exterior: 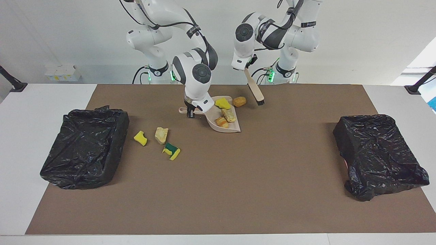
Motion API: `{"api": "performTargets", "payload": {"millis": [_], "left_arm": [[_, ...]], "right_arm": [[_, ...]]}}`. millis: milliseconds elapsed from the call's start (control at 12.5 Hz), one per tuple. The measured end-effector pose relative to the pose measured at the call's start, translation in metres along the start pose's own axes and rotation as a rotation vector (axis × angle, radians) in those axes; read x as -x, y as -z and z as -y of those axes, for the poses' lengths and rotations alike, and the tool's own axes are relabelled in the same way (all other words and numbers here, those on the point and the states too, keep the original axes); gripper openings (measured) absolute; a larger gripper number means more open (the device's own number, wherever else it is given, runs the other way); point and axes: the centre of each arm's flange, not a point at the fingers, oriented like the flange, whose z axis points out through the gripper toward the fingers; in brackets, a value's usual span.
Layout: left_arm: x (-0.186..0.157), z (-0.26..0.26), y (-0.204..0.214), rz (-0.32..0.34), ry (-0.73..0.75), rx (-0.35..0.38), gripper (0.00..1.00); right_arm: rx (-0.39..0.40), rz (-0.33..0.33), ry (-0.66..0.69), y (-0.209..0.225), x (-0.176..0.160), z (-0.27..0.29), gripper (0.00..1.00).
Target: Sweep and dump trash in bin
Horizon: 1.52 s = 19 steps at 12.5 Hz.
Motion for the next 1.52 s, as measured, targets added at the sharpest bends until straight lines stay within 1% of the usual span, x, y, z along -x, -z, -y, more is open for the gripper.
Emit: {"api": "performTargets", "payload": {"millis": [240, 320, 479, 639, 719, 879, 1039, 1198, 1278, 1358, 1518], "left_arm": [[-0.004, -0.011, -0.017, 0.024, 0.041, 0.118, 0.26], [-0.009, -0.018, -0.019, 0.027, 0.058, 0.168, 0.26], [-0.021, -0.033, -0.019, 0.008, 0.088, 0.261, 0.26], [-0.033, -0.044, -0.015, -0.018, 0.100, 0.323, 0.26], [-0.036, -0.052, -0.009, -0.030, 0.071, 0.352, 0.26], [-0.038, -0.070, 0.008, -0.041, -0.002, 0.385, 0.26], [-0.039, -0.082, 0.017, -0.045, -0.050, 0.398, 0.26], [-0.040, -0.085, 0.016, -0.038, -0.072, 0.386, 0.26], [-0.038, -0.084, 0.013, -0.022, -0.081, 0.361, 0.26], [-0.037, -0.081, 0.011, -0.011, -0.101, 0.323, 0.26], [-0.039, -0.076, 0.015, -0.042, -0.149, 0.244, 0.26]], "right_arm": [[0.000, 0.000, 0.000, 0.000, 0.000, 0.000, 0.32], [0.001, 0.000, 0.000, 0.000, 0.000, 0.000, 0.32], [0.001, 0.000, 0.000, 0.000, 0.000, 0.000, 0.32], [0.001, -0.001, -0.002, -0.001, 0.001, 0.000, 0.32], [-0.001, -0.001, -0.003, -0.001, 0.002, 0.000, 0.32], [0.013, -0.010, -0.009, 0.002, 0.004, -0.004, 0.32], [0.021, -0.019, -0.024, 0.004, 0.010, -0.010, 0.32], [0.023, -0.029, -0.046, 0.004, 0.021, -0.016, 0.32], [0.027, -0.041, -0.062, 0.005, 0.027, -0.020, 0.32], [0.028, -0.057, -0.078, 0.005, 0.033, -0.024, 0.32], [0.027, -0.090, -0.097, 0.006, 0.036, -0.027, 0.32]]}}
